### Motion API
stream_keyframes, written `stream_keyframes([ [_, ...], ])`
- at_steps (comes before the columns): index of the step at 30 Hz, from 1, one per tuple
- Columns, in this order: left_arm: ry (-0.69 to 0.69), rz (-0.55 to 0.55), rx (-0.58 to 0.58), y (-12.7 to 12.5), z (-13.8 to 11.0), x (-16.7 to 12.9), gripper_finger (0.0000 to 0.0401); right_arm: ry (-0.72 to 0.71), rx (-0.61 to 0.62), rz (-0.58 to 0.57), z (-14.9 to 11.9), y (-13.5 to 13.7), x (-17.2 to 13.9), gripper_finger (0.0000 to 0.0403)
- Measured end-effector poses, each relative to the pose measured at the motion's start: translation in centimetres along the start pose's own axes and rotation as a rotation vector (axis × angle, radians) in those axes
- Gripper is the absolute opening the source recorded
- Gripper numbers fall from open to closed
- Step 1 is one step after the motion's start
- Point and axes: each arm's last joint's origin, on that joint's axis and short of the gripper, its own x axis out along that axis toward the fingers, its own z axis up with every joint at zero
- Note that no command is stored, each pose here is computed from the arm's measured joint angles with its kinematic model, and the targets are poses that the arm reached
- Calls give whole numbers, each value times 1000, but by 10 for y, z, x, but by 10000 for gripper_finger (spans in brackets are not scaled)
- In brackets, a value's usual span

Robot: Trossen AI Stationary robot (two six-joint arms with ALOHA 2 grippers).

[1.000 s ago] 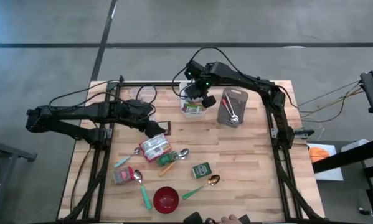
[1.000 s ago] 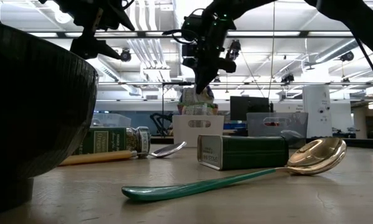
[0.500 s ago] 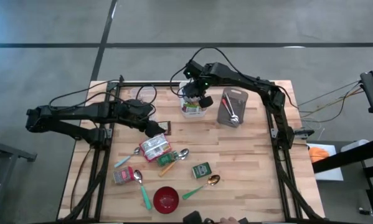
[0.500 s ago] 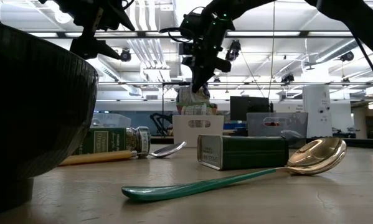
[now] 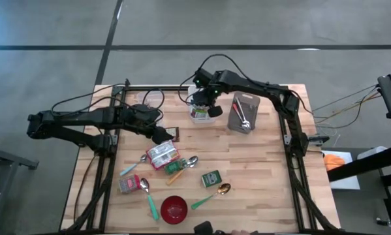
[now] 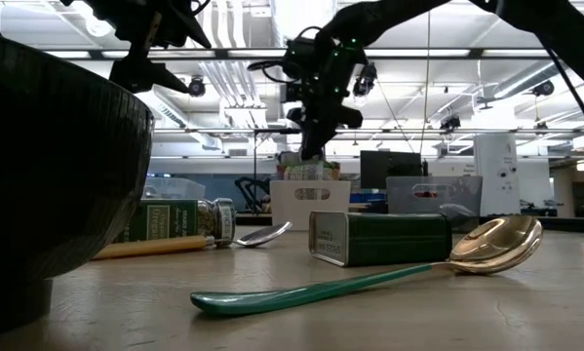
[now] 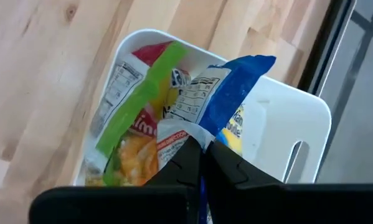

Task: Pick & Place Food Item
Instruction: Put the blue noodle pack into the white bin

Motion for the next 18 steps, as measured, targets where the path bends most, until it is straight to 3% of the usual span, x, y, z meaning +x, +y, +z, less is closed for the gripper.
stream_keyframes([
  [11,0,0,0,0,0,0,319,-117,148,-65,14,-15,-26,8],
  [18,0,0,0,0,0,0,319,-92,263,-36,-2,-21,-19,8],
])
